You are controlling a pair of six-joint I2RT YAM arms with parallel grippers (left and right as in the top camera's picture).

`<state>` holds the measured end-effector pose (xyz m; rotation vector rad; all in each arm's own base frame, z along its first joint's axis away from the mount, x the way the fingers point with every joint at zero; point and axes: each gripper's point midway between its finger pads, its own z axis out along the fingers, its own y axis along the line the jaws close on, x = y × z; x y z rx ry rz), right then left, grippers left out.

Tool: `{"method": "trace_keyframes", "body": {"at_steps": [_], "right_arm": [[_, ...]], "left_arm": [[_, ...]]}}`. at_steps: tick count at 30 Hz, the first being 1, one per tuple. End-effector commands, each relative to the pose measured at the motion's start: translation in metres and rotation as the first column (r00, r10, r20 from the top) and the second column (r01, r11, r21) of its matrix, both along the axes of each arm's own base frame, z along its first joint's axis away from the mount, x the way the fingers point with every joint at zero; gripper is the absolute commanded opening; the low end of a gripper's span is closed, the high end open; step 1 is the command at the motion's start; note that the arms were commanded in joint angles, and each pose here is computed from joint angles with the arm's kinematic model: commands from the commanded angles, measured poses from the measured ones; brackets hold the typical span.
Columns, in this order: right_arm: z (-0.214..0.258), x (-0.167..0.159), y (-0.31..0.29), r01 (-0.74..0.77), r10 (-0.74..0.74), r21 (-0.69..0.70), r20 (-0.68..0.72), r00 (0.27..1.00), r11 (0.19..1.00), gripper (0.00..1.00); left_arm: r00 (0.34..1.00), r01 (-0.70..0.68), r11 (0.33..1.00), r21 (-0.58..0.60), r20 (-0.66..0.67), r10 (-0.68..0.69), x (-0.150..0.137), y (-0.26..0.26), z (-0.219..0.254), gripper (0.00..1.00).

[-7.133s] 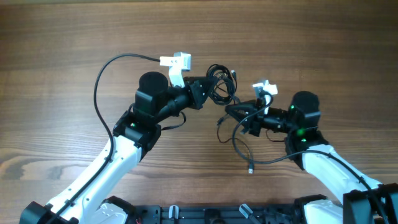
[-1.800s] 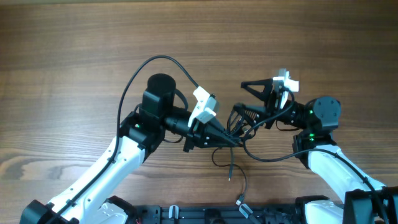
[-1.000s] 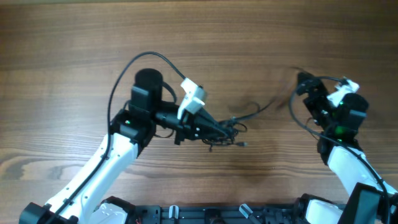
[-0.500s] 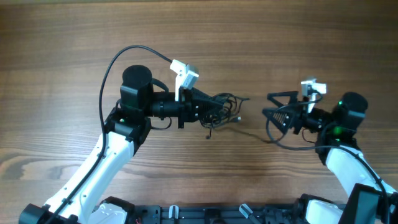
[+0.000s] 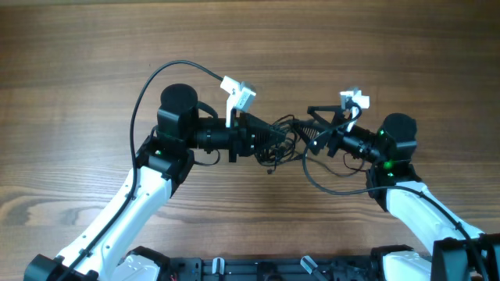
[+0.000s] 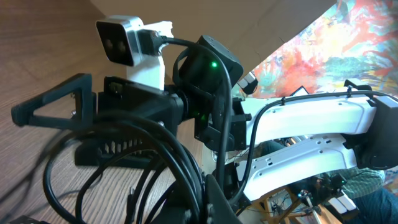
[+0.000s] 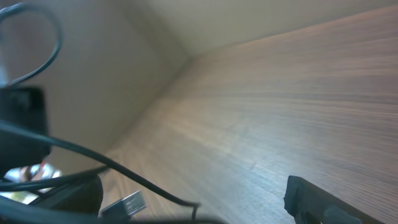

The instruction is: Untangle cables

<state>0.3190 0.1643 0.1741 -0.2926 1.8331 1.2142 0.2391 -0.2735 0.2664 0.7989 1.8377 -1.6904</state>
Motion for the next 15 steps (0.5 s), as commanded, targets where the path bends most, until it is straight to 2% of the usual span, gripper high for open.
{"method": "trace_keyframes", "body": {"at_steps": [1,5,7,9,12,15], "right_arm": [[-0.002,0.029,-0.023,0.233,-0.227,0.046,-0.111,0.968,0.971,0.96],[0.010,0.034,-0.026,0.259,-0.252,0.085,-0.089,0.964,0.962,0.97],[-0.008,0.034,-0.033,0.277,-0.270,0.036,-0.135,0.953,0.960,0.97],[-0.009,0.034,-0.045,0.275,-0.266,0.039,-0.144,0.953,0.961,0.97],[0.005,0.016,-0.046,0.110,-0.108,0.048,-0.038,0.993,0.993,0.96],[0.012,-0.017,-0.021,-0.136,0.135,0.010,0.086,0.987,0.991,0.96]], "left_arm": [[0.996,0.088,0.996,-0.024,0.016,-0.087,-0.019,-0.003,0.009,0.04],[0.990,0.141,0.990,-0.029,0.018,-0.141,-0.032,-0.009,0.010,0.04],[0.994,0.107,0.994,-0.025,0.015,-0.107,-0.024,-0.006,0.009,0.04],[0.999,0.011,1.000,-0.012,-0.032,-0.012,-0.004,0.002,0.007,0.04],[0.973,-0.178,0.984,0.015,-0.149,0.178,0.031,0.018,0.003,0.04],[0.966,-0.204,0.979,0.020,-0.157,0.204,0.036,0.019,0.002,0.04]]}}
